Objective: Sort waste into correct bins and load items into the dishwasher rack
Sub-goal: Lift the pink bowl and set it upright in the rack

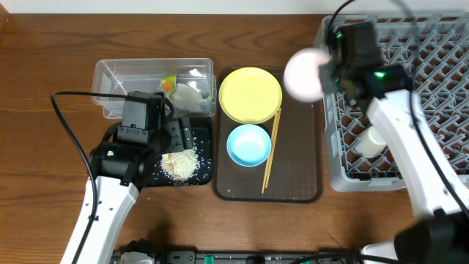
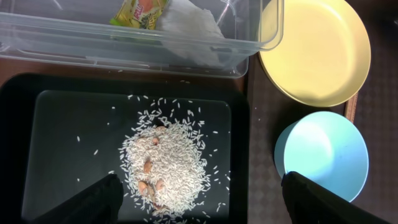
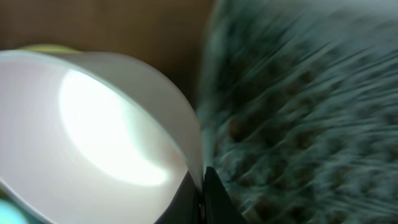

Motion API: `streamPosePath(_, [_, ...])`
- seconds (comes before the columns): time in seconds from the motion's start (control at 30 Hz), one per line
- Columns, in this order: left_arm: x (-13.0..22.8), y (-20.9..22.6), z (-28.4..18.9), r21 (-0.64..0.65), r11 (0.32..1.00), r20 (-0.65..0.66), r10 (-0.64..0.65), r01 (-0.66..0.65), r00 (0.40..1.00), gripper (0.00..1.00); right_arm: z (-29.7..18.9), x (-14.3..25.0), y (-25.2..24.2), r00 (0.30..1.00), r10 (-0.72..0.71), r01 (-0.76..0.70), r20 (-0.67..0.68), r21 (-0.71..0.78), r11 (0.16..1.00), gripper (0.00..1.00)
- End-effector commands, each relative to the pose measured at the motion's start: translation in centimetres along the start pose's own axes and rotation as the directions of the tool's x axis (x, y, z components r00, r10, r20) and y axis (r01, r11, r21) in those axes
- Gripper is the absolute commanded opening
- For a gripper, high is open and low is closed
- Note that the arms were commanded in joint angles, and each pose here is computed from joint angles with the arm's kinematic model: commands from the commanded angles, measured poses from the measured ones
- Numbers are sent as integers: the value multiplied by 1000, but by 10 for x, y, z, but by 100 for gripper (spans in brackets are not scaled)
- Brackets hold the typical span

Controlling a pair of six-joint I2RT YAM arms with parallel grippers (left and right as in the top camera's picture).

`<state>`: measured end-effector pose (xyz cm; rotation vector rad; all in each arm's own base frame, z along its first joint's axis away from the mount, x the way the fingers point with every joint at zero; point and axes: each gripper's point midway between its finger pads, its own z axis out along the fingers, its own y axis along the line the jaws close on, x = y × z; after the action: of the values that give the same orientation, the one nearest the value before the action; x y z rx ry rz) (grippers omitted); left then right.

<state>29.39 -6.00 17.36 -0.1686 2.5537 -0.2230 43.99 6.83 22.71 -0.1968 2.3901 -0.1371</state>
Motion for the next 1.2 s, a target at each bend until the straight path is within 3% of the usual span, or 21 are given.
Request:
streamPosePath(0.0, [-2, 3, -1, -13, 1000, 5, 0, 0, 1000, 84, -14, -26, -52, 993, 36, -66, 111, 272, 960, 1])
streamPosePath(0.17, [-2, 3, -1, -13, 1000, 5, 0, 0, 1000, 85, -29, -61, -91, 956, 62, -194, 287, 458, 868, 1])
streamPosePath(0.27, [-2, 3, -1, -13, 1000, 5, 0, 0, 1000, 85, -36, -74, -121, 924, 76, -292, 374, 566, 771, 2])
streamPosePath(0.43, [-2, 3, -1, -13, 1000, 5, 0, 0, 1000, 85, -22, -80, -145, 898, 79, -370, 433, 645, 668, 2])
streamPosePath(0.6, [-2, 3, -1, -13, 1000, 5, 0, 0, 1000, 85, 12, -76, -153, 911, 49, -351, 411, 704, 617, 2])
streamPosePath(0.93, [-2, 3, -1, -13, 1000, 5, 0, 0, 1000, 85, 86, -48, -144, 946, 35, -275, 323, 739, 615, 1])
streamPosePath(1.17, [-2, 3, -1, -13, 1000, 5, 0, 0, 1000, 85, 111, -27, -140, 968, 28, -215, 248, 772, 598, 2])
